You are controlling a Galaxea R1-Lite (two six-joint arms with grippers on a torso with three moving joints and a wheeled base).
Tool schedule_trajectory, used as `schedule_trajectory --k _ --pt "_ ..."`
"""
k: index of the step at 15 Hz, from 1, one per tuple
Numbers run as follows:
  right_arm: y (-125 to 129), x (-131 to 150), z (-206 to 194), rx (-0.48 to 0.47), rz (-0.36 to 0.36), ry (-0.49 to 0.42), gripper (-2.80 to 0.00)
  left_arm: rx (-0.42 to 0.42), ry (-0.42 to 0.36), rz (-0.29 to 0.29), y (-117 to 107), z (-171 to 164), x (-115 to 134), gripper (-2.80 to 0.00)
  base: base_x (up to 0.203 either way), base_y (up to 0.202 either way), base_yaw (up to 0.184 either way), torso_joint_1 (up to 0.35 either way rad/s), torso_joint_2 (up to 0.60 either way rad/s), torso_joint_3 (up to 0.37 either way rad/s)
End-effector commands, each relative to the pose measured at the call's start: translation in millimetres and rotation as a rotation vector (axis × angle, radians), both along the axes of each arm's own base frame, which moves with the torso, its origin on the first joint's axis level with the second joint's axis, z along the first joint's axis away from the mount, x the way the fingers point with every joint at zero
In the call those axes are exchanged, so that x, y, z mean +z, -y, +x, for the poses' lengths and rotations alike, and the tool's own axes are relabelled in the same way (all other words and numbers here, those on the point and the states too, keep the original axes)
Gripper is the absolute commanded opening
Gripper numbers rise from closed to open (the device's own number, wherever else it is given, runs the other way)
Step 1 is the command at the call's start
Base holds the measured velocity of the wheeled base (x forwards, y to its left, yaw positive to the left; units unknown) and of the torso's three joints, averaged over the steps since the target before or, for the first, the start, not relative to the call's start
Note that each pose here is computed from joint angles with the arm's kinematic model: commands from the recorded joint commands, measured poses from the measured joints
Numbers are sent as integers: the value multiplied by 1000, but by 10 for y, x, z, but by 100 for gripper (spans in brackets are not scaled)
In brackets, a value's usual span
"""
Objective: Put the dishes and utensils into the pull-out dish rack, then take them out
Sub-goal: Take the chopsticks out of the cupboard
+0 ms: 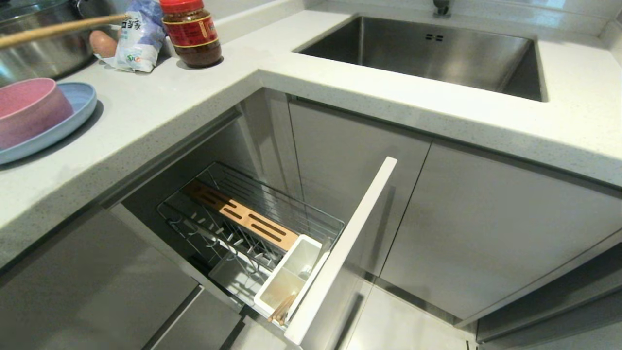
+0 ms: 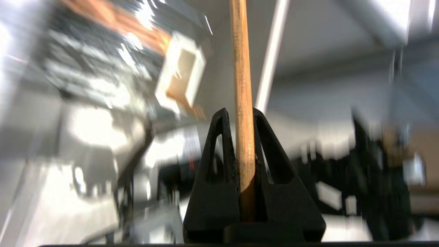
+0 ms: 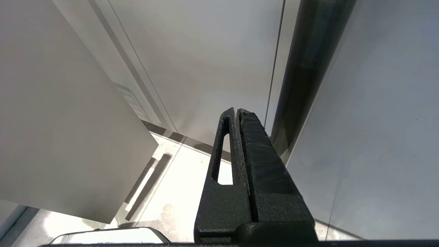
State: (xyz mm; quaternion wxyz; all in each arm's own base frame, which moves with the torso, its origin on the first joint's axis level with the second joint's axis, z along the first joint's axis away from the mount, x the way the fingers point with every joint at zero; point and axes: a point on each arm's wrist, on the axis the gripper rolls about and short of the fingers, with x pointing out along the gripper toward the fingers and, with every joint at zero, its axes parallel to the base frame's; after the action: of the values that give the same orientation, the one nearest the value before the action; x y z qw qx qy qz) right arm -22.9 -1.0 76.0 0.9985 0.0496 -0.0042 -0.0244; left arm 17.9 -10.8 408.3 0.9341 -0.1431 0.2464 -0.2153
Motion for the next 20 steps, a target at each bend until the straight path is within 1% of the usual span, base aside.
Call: schedule_trajectory --k 1,3,4,6,7,8,9,10,11,13,14,16,18,20 --pt "0 0 -3 0 1 5 -280 209 112 -43 -100 -206 60 -280 0 0 0 0 0 0" --pt "0 0 -3 0 1 5 -280 393 184 -49 -105 -310 98 -280 0 0 0 0 0 0" --pt "0 0 -3 0 1 5 -280 485 206 -44 -93 -358 102 -280 0 0 0 0 0 0" --pt "0 0 -3 0 1 5 -280 696 215 -15 -66 -385 68 -280 0 0 0 0 0 0" --pt "0 0 -3 1 1 5 -280 809 201 7 -64 -365 31 -280 0 0 0 0 0 0" --pt "0 0 -3 0 1 5 -280 913 168 33 -79 -310 -24 -280 0 0 0 0 0 0" --pt "0 0 -3 0 1 5 -280 1003 108 60 -118 -219 -112 -280 0 0 0 0 0 0" --pt "0 0 -3 0 1 5 -280 1067 47 80 -161 -133 -198 -280 0 0 0 0 0 0" --pt "0 0 -3 0 1 5 -280 1114 -4 94 -203 -58 -269 -280 0 0 0 0 0 0" --pt "0 0 -3 1 1 5 -280 1152 -102 107 -328 164 -411 -280 0 0 0 0 0 0" --pt "0 0 -3 1 1 5 -280 1163 -123 109 -396 280 -478 -280 0 0 0 0 0 0" --pt "0 0 -3 1 1 5 -280 1173 -105 108 -512 481 -571 -280 0 0 0 0 0 0" --pt "0 0 -3 0 1 5 -280 1168 -128 106 -597 639 -668 -280 0 0 0 0 0 0" --pt "0 0 -3 0 1 5 -280 1149 -147 100 -637 726 -699 -280 0 0 0 0 0 0"
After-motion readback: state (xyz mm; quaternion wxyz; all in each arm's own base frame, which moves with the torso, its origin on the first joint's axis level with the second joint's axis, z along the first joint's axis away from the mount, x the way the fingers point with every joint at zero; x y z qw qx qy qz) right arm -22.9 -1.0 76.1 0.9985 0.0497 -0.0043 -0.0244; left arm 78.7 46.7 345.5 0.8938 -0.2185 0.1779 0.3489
